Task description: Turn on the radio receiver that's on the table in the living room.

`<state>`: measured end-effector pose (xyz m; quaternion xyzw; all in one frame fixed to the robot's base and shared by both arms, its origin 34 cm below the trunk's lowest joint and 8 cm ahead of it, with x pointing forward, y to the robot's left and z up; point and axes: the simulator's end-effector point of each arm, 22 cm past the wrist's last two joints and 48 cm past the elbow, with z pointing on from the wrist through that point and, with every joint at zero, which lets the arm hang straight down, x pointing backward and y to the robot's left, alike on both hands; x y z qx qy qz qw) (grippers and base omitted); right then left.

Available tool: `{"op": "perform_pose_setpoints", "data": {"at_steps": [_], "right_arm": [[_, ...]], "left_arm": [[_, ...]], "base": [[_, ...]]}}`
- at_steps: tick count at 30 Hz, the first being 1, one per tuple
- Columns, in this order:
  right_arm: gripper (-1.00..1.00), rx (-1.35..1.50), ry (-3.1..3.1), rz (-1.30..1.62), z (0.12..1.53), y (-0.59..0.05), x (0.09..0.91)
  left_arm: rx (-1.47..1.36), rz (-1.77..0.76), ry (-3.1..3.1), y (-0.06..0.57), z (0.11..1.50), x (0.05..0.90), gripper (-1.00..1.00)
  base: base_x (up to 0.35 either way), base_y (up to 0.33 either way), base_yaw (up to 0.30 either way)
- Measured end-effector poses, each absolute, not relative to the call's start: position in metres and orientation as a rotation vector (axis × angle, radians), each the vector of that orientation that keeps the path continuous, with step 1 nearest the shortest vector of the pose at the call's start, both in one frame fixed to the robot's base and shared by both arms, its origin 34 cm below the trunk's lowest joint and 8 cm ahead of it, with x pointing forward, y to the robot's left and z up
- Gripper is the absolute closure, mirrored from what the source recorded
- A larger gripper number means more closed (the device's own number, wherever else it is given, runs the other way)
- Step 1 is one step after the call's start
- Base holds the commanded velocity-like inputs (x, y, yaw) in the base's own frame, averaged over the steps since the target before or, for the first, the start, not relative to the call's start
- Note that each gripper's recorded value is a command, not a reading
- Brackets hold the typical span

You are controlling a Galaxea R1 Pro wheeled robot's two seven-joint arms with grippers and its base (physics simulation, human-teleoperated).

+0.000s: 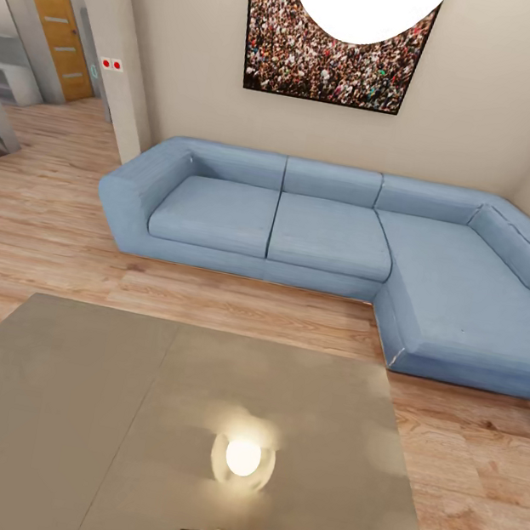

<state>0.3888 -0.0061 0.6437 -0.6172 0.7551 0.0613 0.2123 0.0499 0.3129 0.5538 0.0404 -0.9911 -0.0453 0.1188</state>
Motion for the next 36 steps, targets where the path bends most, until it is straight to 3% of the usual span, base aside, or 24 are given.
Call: {"op": "perform_pose_setpoints", "data": {"at_steps": [5, 8, 19, 32, 36], "right_arm": [[1.00, -1.699, 2.120, 0.108, 0.656, -0.008, 0.400], [1.00, -1.577, 2.031, 0.113, 0.716, 0.025, 0.439], [1.00, -1.548, 2.058, 0.079, 0.722, 0.003, 0.450], [1.00, -1.223, 2.242, -0.090, 0.727, -0.085, 0.535], [1.00, -1.105, 2.348, 0.027, 0.722, -0.096, 0.536]], "left_arm": [[0.118, -0.130, -2.898, 0.313, 0.554, 0.050, -1.00], [0.118, -0.131, -2.898, 0.313, 0.554, 0.050, -1.00], [0.112, -0.128, -2.909, 0.312, 0.553, 0.053, -1.00], [0.102, -0.124, -2.909, 0.311, 0.553, 0.052, -1.00], [0.101, -0.123, -2.909, 0.311, 0.553, 0.052, -1.00]], "base": [[0.000, 0.000, 0.000], [0.000, 0.000, 0.000], [0.000, 0.000, 0.000], [0.000, 0.000, 0.000], [0.000, 0.000, 0.000]]}}
